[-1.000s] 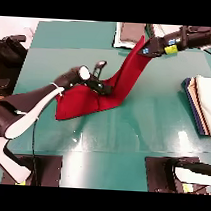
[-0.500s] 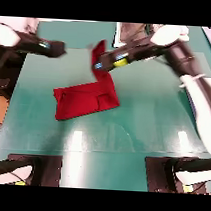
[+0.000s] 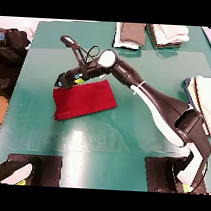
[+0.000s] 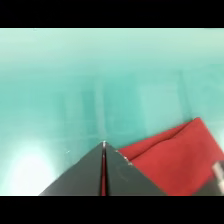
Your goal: Fold the shirts.
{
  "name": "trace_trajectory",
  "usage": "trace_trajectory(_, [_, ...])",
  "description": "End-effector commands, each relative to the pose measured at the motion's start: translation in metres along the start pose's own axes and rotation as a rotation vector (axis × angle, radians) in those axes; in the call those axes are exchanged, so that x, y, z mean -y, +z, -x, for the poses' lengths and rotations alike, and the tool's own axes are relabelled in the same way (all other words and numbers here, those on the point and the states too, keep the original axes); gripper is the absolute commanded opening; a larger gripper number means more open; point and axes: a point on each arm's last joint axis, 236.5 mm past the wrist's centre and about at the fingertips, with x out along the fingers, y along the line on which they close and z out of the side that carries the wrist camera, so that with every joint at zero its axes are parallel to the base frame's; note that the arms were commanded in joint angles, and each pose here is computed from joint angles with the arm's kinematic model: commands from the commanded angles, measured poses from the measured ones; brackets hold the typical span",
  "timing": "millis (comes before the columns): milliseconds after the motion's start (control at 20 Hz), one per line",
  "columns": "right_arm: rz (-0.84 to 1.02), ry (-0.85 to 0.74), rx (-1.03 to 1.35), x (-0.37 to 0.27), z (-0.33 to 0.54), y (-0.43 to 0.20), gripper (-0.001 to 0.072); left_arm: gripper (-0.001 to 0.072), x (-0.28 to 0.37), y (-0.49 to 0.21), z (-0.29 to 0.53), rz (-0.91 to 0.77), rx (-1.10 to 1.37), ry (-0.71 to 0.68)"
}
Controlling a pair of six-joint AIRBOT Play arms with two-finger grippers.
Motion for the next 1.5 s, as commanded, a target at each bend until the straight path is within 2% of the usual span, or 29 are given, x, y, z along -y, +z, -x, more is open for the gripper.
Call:
trace_trajectory(0, [-0.037,-0.146,-0.017,0.061,0.041,-0.011,0.0255,0.0033,-0.001,-0.003,0.004,0.002,-0.011,0.002])
trace_trajectory(200, [-0.254,-0.388,-0.130,0.159,0.137,-0.078,0.0258,0.0033,0.010,-0.003,0.003,0.023,-0.011,-0.046])
trace_trajectory(250, [-0.325,-0.414,-0.152,0.178,0.158,-0.098,0.0317,0.0033,0.015,-0.003,0.001,0.014,-0.013,-0.056])
trace_trajectory(300, [-0.397,-0.423,-0.164,0.192,0.173,-0.115,0.0490,0.0033,0.021,-0.003,0.000,0.004,-0.012,-0.068])
trace_trajectory(350, [-0.475,-0.434,-0.178,0.205,0.183,-0.134,0.0608,0.0033,0.029,-0.002,0.000,-0.009,-0.002,-0.083])
trace_trajectory(450, [-0.570,-0.442,-0.188,0.224,0.190,-0.159,0.0605,0.0033,0.047,0.006,-0.001,-0.041,0.036,-0.116])
trace_trajectory(600, [-0.675,-0.341,-0.158,0.225,0.162,-0.166,0.0596,0.0033,0.064,0.013,-0.001,-0.066,0.073,-0.147])
trace_trajectory(850, [-0.678,-0.204,-0.171,0.208,0.085,-0.158,0.0594,0.0033,0.067,0.012,-0.001,-0.068,0.070,-0.155])
trace_trajectory(900, [-0.650,-0.189,-0.192,0.202,0.069,-0.156,0.0559,0.0033,0.067,0.011,-0.001,-0.068,0.066,-0.155])
trace_trajectory(1000, [-0.591,-0.171,-0.209,0.192,0.041,-0.147,0.0357,0.0033,0.071,0.011,0.000,-0.059,0.064,-0.170])
trace_trajectory(1100, [-0.529,-0.166,-0.195,0.186,0.023,-0.132,0.0092,0.0032,0.076,0.010,0.001,-0.048,0.061,-0.191])
trace_trajectory(1150, [-0.492,-0.169,-0.177,0.184,0.020,-0.120,0.0016,0.0032,0.077,0.009,0.001,-0.044,0.058,-0.199])
trace_trajectory(1300, [-0.387,-0.223,-0.087,0.189,0.051,-0.069,0.0015,0.0032,0.083,0.009,0.002,-0.029,0.053,-0.225])
trace_trajectory(1450, [-0.325,-0.370,-0.004,0.213,0.134,-0.030,0.0015,0.0032,0.098,0.004,0.003,-0.050,0.043,-0.253])
